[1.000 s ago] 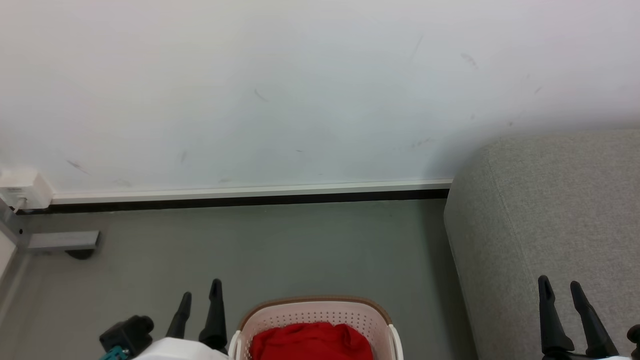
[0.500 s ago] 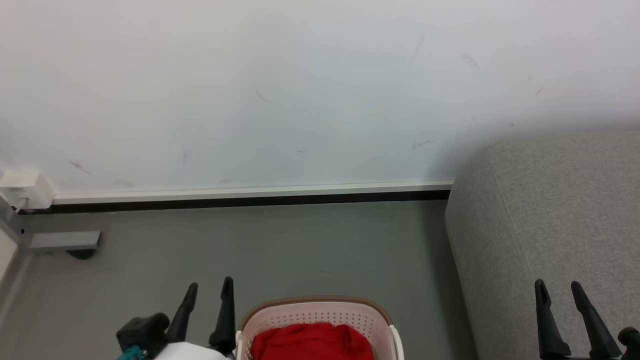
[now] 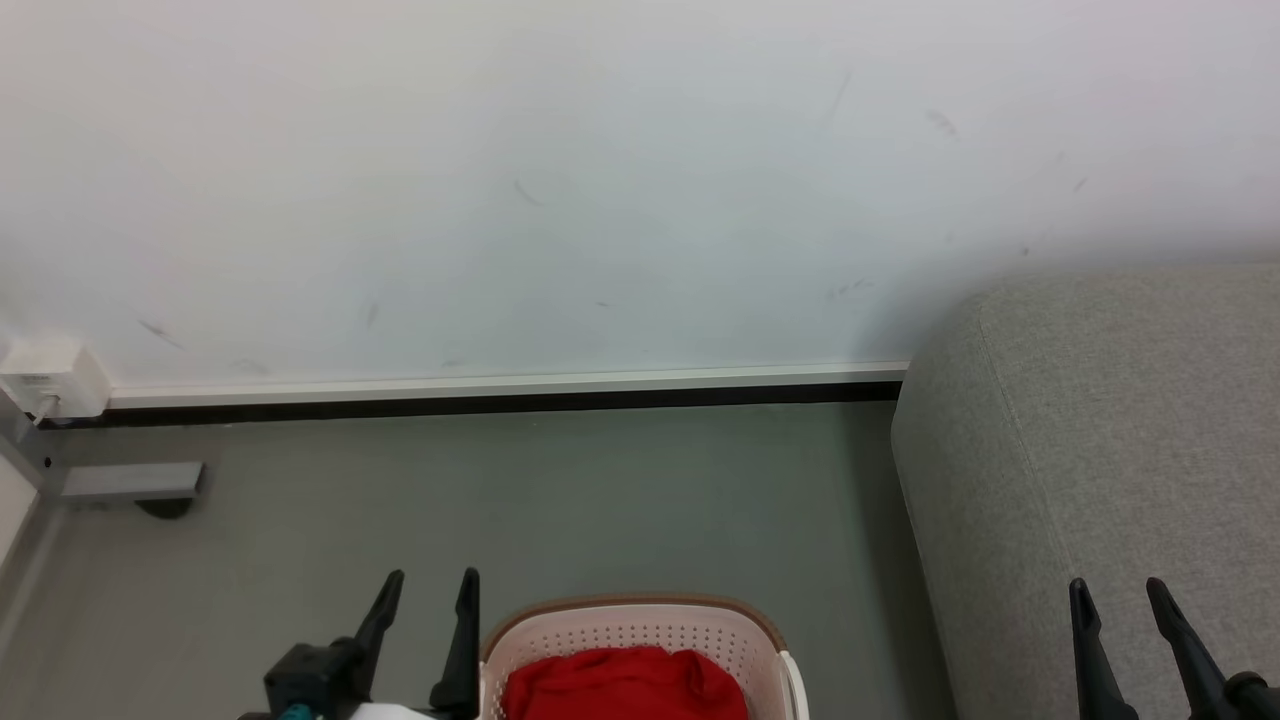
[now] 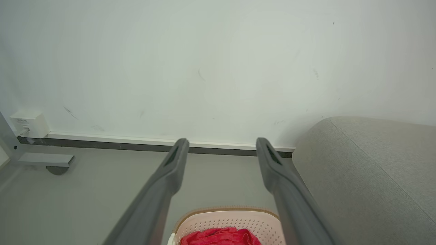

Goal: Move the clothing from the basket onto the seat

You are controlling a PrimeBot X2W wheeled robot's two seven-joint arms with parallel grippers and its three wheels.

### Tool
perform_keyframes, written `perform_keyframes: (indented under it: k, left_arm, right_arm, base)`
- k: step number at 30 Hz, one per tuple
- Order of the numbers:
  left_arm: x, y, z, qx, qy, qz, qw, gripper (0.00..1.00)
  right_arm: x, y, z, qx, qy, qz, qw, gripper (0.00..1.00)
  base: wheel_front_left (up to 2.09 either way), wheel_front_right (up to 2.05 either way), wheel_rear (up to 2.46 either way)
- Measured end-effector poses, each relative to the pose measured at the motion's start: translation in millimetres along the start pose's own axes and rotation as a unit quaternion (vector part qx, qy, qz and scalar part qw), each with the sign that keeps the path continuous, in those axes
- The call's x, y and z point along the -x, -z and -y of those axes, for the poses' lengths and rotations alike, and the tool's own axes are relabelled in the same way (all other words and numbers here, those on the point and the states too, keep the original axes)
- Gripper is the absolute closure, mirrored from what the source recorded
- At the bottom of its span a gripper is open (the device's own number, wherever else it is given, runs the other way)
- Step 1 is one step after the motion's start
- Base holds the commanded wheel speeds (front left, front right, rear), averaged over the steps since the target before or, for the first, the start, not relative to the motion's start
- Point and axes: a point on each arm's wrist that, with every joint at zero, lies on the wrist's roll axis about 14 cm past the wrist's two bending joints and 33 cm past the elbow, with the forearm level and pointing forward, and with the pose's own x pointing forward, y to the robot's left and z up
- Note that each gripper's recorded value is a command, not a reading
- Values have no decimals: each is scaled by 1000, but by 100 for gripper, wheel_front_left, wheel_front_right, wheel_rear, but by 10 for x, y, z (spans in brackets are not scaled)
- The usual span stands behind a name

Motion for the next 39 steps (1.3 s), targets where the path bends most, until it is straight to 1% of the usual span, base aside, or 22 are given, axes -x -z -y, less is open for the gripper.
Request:
perform_keyframes:
  k: [7,22,29,33,39]
  left_arm:
    - [5,-1,22,-32,8,5,999,0]
    - [42,36,28,-85,14,9,996,0]
    - [63,91,35,-86,24,3,996,0]
    - [82,141,-4,-68,18,-5,997,0]
    - [87,167,-39,-60,14,-9,998,0]
  right_arm:
    - [18,18,2,26,-2,-1,1000,0]
    - [37,60,9,52,-3,-2,999,0]
    - [56,87,35,61,0,-3,998,0]
    - [66,102,53,60,3,-5,998,0]
    - [87,171,78,52,7,-15,999,0]
  base:
    - [0,0,0]
    - [0,0,0]
    - [0,0,0]
    - [0,0,0]
    - [0,0,0]
